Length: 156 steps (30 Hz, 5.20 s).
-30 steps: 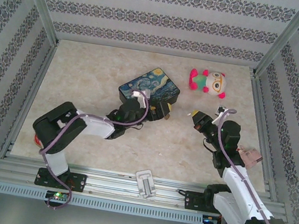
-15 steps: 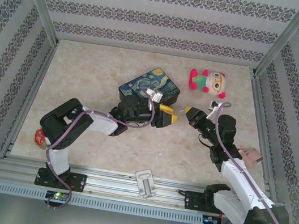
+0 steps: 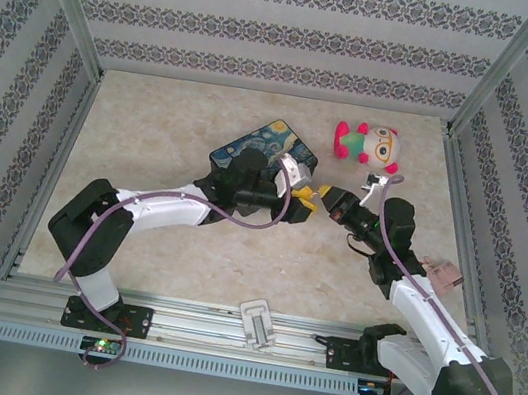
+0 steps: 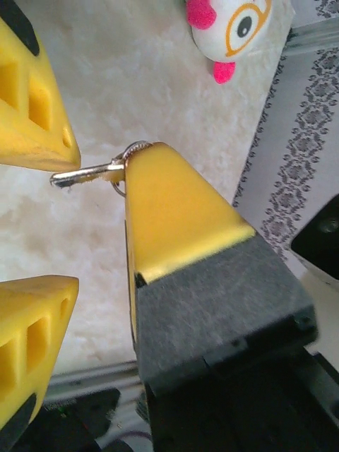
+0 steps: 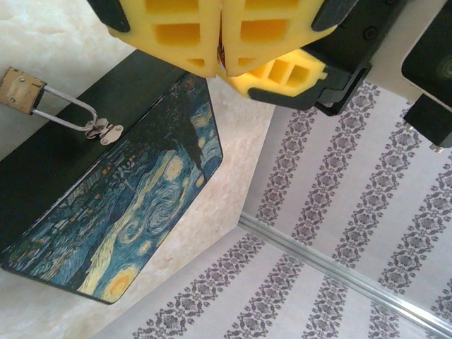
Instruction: Unlock a padlock with a key
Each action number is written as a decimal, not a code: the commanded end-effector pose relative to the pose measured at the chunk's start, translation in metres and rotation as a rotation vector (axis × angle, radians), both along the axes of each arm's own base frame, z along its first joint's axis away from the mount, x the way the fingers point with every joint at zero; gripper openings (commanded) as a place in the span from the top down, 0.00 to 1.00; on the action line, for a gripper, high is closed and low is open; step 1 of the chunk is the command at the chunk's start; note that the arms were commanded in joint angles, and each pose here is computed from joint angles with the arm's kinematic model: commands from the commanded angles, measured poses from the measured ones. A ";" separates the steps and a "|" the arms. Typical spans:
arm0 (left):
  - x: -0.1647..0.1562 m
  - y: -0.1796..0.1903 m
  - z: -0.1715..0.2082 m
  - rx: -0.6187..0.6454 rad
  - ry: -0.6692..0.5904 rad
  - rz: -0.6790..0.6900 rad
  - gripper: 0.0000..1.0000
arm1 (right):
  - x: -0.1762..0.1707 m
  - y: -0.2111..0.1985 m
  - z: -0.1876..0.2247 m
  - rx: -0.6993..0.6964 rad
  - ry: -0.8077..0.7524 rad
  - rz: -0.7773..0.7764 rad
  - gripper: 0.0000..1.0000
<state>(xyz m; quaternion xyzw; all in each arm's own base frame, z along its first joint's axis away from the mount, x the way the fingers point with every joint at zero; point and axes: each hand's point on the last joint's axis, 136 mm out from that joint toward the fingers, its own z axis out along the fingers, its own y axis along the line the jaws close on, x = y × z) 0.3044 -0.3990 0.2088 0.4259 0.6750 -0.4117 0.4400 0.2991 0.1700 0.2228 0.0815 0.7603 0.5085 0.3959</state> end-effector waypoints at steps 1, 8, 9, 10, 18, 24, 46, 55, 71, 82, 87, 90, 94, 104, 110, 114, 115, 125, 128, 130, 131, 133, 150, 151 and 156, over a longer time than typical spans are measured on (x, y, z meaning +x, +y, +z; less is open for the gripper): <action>0.001 0.005 -0.004 0.104 -0.083 -0.008 0.60 | -0.002 0.009 0.018 0.015 -0.042 0.042 1.00; 0.005 0.003 0.003 0.112 -0.111 -0.012 0.71 | -0.004 0.012 0.014 -0.001 -0.028 0.059 1.00; 0.005 0.002 0.005 0.110 -0.117 -0.014 0.71 | -0.005 0.012 0.013 -0.003 -0.025 0.062 1.00; 0.005 0.002 0.006 0.109 -0.121 -0.017 0.71 | -0.005 0.013 0.013 -0.004 -0.025 0.063 1.00; 0.009 -0.001 0.008 0.131 -0.136 -0.019 0.83 | -0.006 0.016 0.010 -0.016 -0.018 0.077 1.00; 0.008 0.000 0.006 0.161 -0.149 -0.034 0.96 | -0.007 0.016 0.009 -0.022 -0.012 0.079 1.00; -0.059 0.031 0.010 0.369 -0.256 -0.410 1.00 | -0.066 0.018 0.046 0.001 0.014 0.507 0.62; -0.079 0.035 0.020 0.354 -0.193 -0.539 1.00 | -0.089 0.021 0.052 -0.052 -0.072 0.576 0.70; -0.084 0.037 0.019 0.363 -0.122 -0.581 1.00 | -0.100 0.034 0.028 -0.240 -0.083 0.598 0.72; -0.086 0.040 0.025 0.340 -0.111 -0.584 1.00 | -0.106 0.045 0.020 -0.271 -0.074 0.639 0.74; -0.087 0.040 0.025 0.337 -0.103 -0.584 1.00 | -0.106 0.046 0.017 -0.274 -0.070 0.644 0.80; -0.087 0.040 0.026 0.337 -0.102 -0.584 1.00 | -0.106 0.047 0.016 -0.272 -0.067 0.646 0.84; -0.086 0.042 0.028 0.331 -0.098 -0.578 1.00 | -0.107 0.047 0.015 -0.272 -0.062 0.649 0.84; -0.083 0.046 0.038 0.295 -0.081 -0.566 1.00 | -0.109 0.049 0.014 -0.258 -0.058 0.671 1.00; -0.072 0.051 0.051 0.236 -0.042 -0.492 0.41 | -0.099 0.041 0.006 -0.284 -0.029 0.584 1.00; -0.053 0.052 0.062 0.162 -0.094 -0.311 0.06 | -0.075 0.020 -0.007 -0.201 0.079 0.409 1.00; -0.043 0.052 0.070 0.113 -0.107 -0.221 0.00 | -0.070 0.015 -0.011 -0.165 0.103 0.369 1.00; 0.029 0.103 0.045 -0.124 0.230 0.764 0.01 | -0.051 -0.037 -0.075 -0.148 0.342 0.054 1.00; 0.026 0.088 0.013 -0.020 0.240 0.903 0.01 | -0.047 -0.049 -0.088 -0.172 0.377 -0.027 1.00; 0.030 0.074 -0.006 -0.008 0.272 0.974 0.01 | -0.045 -0.056 -0.094 -0.182 0.387 -0.072 1.00; 0.032 0.066 -0.017 -0.004 0.279 1.003 0.01 | -0.044 -0.059 -0.096 -0.188 0.391 -0.095 1.00; 0.037 0.052 -0.034 0.022 0.304 1.046 0.00 | -0.043 -0.065 -0.096 -0.197 0.384 -0.130 1.00; 0.073 0.028 -0.130 0.270 0.433 1.351 0.01 | -0.043 -0.083 -0.097 -0.173 0.387 -0.219 1.00; 0.075 0.027 -0.133 0.276 0.440 1.358 0.01 | -0.042 -0.083 -0.097 -0.174 0.384 -0.218 1.00; 0.087 0.034 -0.149 0.319 0.451 1.419 0.01 | -0.039 -0.083 -0.095 -0.172 0.385 -0.210 1.00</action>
